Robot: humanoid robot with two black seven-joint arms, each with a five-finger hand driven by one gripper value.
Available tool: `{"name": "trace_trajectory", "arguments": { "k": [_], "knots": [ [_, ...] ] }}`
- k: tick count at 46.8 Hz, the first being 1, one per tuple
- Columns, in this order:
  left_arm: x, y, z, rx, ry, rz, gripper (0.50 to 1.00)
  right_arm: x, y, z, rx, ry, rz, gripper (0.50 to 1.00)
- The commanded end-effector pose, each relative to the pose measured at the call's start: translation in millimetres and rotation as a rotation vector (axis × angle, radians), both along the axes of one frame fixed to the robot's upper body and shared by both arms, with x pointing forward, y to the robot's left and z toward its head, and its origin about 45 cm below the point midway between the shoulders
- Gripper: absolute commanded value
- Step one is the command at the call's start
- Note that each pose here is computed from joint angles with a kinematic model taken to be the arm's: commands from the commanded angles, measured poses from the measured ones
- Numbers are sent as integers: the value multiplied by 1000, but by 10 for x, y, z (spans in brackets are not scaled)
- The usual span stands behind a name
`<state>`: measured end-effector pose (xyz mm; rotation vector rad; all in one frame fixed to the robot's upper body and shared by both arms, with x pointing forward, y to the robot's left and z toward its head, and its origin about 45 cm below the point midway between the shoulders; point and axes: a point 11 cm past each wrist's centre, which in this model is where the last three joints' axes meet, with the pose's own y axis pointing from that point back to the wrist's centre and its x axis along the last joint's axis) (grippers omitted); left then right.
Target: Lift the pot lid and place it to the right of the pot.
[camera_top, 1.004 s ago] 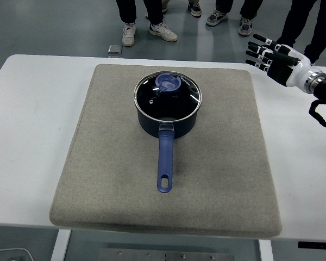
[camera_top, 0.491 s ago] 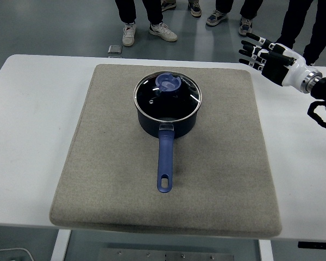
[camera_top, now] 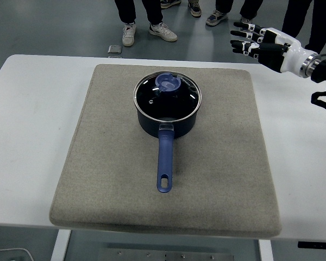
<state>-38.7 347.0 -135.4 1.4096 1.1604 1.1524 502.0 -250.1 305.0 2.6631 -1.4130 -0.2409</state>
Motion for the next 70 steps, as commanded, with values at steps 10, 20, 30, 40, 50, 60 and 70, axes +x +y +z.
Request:
{"name": "trace_trajectory", "arguments": {
  "k": [10,20,30,40,50,60,70],
  "knots": [
    [0,-1,0,-1,0,-1,1000,49,280,266,-195,-124,119,917],
    [1,0,0,0,-1,0,1000,4,622,427,-377,-235,252,917],
    [1,0,0,0,-1,0,1000,-31,889,562,-546,-357,368,917],
    [0,-1,0,-1,0,-1,1000,-108,1210,682,-672,-450,481,917],
    [0,0,0,0,-1,-1,1000,-213,1509,769,-795,-534,589,917],
    [1,0,0,0,-1,0,1000,-269,1709,784,-931,-635,674,915],
    [-1,0,0,0,1,-1,1000,-318,1803,686,-1056,-689,755,913]
  ]
}}
